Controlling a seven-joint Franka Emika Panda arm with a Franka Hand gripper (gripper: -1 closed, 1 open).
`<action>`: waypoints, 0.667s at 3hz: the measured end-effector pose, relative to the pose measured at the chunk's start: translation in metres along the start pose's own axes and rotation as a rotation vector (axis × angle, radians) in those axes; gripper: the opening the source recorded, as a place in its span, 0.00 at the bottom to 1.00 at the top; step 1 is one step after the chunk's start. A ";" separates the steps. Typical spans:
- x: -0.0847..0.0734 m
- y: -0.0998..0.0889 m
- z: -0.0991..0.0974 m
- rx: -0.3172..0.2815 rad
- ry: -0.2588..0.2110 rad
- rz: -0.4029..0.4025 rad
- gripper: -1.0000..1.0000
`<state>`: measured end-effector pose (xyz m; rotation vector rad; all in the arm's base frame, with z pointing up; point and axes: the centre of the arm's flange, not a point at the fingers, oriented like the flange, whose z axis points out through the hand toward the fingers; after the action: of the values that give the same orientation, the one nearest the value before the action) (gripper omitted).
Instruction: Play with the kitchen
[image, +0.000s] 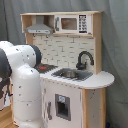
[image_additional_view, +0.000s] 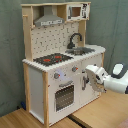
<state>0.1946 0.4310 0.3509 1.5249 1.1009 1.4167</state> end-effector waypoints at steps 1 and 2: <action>-0.015 -0.001 0.024 -0.031 -0.035 -0.115 1.00; -0.028 0.004 0.050 -0.053 -0.034 -0.153 1.00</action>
<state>0.2446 0.4045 0.3404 1.3923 1.1260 1.3017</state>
